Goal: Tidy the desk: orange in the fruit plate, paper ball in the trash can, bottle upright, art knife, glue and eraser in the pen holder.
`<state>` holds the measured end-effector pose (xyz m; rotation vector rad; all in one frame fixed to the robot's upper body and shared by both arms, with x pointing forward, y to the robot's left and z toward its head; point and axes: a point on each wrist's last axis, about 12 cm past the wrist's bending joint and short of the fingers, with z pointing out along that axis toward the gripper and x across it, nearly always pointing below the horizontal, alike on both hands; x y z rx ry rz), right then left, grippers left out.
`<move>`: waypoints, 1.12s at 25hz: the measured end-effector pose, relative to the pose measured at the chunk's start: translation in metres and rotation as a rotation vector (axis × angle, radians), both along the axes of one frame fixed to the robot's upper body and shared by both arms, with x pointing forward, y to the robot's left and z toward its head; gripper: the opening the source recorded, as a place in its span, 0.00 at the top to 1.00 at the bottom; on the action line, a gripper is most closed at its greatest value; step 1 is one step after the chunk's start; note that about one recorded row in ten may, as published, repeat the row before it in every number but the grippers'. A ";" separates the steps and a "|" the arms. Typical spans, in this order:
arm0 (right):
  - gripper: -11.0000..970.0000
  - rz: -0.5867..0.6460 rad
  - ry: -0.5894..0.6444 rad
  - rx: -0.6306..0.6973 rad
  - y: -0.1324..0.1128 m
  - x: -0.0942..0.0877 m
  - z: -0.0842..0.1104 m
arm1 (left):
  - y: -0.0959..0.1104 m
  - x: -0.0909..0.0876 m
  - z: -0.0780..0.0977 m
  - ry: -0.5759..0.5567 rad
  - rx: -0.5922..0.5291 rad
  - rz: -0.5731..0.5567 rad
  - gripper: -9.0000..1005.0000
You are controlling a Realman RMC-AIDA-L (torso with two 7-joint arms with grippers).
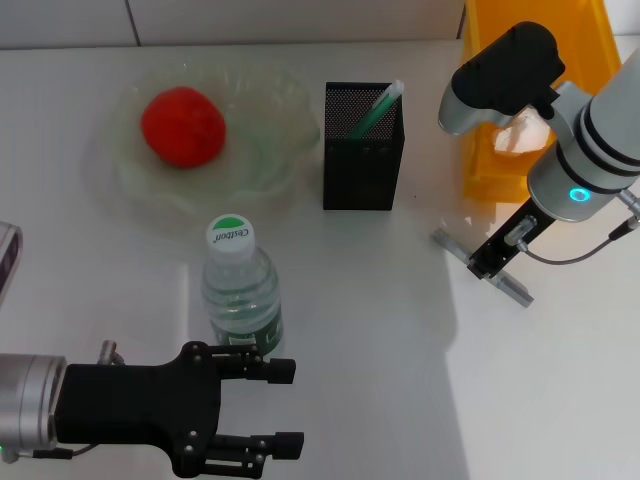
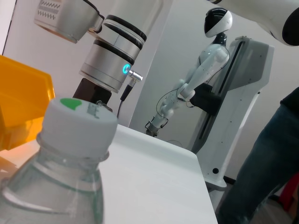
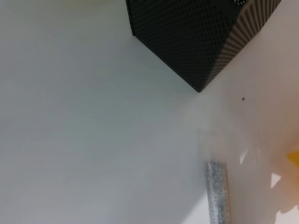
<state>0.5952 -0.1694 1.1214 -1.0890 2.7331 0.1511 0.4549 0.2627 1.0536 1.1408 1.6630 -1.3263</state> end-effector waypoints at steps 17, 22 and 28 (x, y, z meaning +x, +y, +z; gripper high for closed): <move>0.86 0.016 -0.227 0.420 -0.043 -0.022 0.068 | 0.001 -0.001 0.000 0.001 -0.004 -0.001 0.26; 0.86 -0.023 -0.398 0.757 -0.087 -0.026 0.081 | 0.001 -0.001 0.000 0.003 -0.004 0.000 0.26; 0.86 -0.013 -0.654 1.031 -0.090 -0.006 0.034 | 0.000 0.000 0.000 0.003 -0.003 0.001 0.26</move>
